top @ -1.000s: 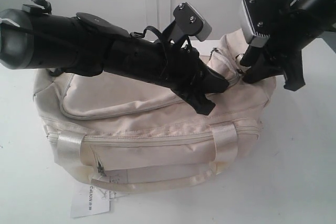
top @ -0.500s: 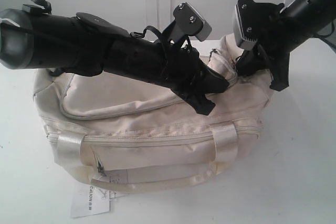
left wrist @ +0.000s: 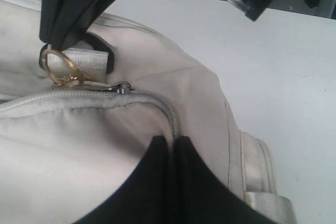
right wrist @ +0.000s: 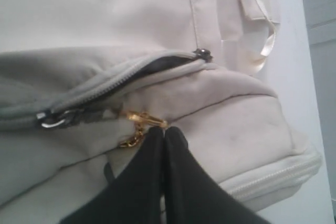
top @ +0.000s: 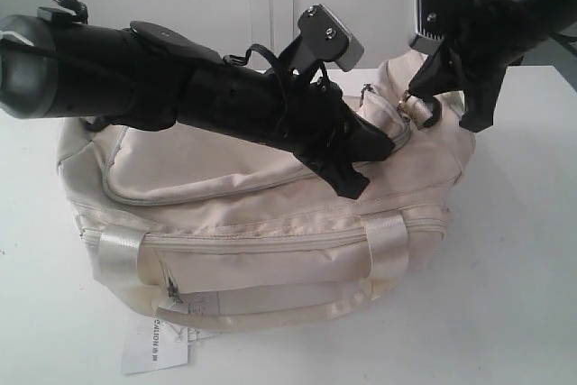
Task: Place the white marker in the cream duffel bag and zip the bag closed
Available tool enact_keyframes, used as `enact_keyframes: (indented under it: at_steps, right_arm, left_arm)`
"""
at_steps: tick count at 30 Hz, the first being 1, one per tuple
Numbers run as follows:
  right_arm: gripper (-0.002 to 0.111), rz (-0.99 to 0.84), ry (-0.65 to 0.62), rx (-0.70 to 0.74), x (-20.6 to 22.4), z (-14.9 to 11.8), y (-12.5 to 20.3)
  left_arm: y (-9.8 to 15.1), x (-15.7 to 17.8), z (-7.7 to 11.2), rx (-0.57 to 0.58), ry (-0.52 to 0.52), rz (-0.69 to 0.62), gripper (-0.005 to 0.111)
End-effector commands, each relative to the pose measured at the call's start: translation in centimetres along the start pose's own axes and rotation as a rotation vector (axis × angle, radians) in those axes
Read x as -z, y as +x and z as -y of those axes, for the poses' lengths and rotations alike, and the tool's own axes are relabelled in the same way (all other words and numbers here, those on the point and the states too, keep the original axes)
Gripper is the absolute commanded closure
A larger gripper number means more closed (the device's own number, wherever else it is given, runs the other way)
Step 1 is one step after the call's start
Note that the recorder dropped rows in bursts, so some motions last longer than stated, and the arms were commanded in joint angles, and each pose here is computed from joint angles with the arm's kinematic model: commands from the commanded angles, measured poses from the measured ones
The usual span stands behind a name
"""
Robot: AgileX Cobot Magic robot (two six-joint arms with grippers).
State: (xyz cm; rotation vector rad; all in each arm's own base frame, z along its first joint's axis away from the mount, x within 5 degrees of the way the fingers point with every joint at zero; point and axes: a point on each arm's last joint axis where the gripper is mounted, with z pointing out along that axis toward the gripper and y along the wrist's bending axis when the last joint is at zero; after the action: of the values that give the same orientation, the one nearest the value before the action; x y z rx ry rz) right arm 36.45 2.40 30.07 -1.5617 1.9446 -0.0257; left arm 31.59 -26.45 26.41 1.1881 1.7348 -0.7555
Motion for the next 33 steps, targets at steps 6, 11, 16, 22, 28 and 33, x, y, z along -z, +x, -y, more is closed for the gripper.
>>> enact_keyframes:
  at_steps: [6, 11, 16, 22, 28, 33]
  right_arm:
    - [0.108, 0.005, 0.052, -0.145, 0.3, 0.4, 0.0]
    - [0.108, 0.041, 0.043, -0.294, 0.3, 0.4, -0.3]
    - [0.101, 0.038, 0.006, -0.403, 0.3, 0.0, -0.3]
    - [0.074, -0.008, -0.191, 0.145, 0.5, -1.8, 0.2]
    - [0.061, -0.025, -0.113, 0.232, -0.1, -1.0, 0.5]
    - [0.061, -0.018, -0.163, 0.352, -0.1, -1.4, 0.6]
  left_arm:
    - [-0.6, 0.3, 0.5, 0.009, 0.042, 0.025, 0.107]
    - [-0.6, 0.3, 0.5, 0.009, 0.042, 0.025, 0.107]
    - [-0.6, 0.3, 0.5, 0.009, 0.042, 0.025, 0.107]
    - [-0.6, 0.3, 0.5, 0.006, 0.042, 0.025, 0.107]
    - [-0.6, 0.3, 0.5, 0.006, 0.042, 0.025, 0.107]
    - [-0.6, 0.3, 0.5, 0.006, 0.042, 0.025, 0.107]
